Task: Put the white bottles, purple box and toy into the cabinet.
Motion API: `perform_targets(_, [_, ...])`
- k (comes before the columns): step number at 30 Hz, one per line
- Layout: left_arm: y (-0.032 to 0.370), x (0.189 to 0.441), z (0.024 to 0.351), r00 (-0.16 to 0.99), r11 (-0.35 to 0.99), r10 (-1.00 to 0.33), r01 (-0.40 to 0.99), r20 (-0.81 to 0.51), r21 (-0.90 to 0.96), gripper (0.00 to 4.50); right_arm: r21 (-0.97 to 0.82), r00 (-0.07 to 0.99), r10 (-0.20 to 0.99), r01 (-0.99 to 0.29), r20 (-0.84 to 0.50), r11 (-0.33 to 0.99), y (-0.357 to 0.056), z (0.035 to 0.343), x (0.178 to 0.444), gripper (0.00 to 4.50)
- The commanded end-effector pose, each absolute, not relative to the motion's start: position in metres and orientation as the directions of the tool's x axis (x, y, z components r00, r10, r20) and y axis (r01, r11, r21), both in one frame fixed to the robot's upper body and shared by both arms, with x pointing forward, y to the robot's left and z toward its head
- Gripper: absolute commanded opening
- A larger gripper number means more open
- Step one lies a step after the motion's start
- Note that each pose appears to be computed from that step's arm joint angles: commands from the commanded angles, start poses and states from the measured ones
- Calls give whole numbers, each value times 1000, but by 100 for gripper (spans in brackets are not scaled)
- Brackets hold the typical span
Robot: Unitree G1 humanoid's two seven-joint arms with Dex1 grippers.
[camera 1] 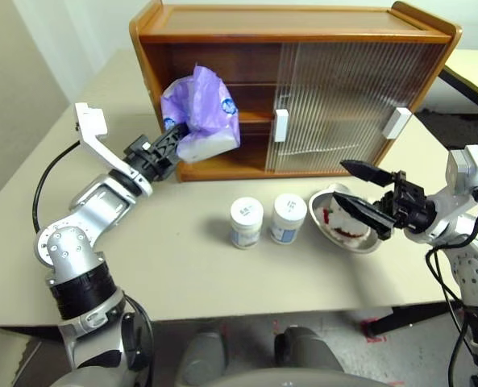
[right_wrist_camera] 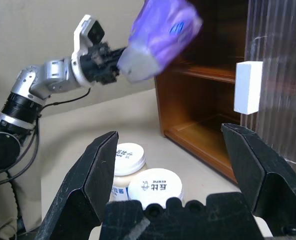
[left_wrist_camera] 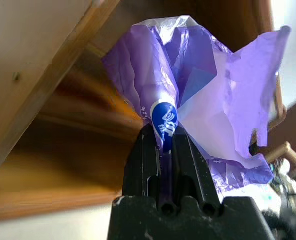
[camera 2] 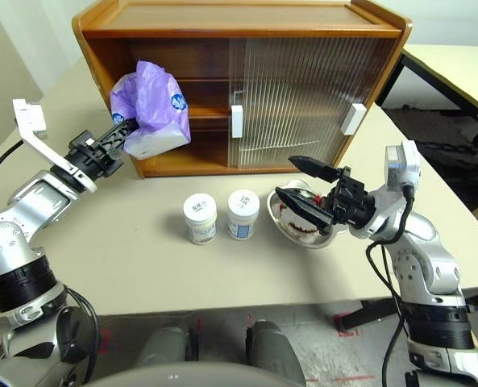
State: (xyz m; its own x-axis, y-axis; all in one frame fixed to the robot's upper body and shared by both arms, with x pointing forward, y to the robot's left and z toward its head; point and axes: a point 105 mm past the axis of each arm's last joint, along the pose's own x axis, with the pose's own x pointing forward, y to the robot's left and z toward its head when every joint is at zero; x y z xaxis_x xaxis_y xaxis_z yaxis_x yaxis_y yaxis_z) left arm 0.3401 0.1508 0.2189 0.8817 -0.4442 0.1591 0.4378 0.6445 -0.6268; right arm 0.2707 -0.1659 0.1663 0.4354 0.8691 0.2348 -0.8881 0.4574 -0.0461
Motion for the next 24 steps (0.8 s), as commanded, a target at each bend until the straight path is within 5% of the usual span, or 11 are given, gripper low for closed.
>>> perform_targets(1, [138, 345, 234, 900, 686, -400, 418, 172, -595, 3, -52, 422, 873, -893, 243, 446, -161, 170, 272, 450])
perform_targets(23, [94, 406, 233, 976, 698, -202, 199, 78, -688, 3, -74, 422, 869, -888, 260, 454, -168, 165, 273, 450])
perform_targets(24, [93, 407, 234, 976, 699, -202, 201, 80, -687, 76, -74, 422, 869, -888, 260, 453, -168, 165, 273, 450])
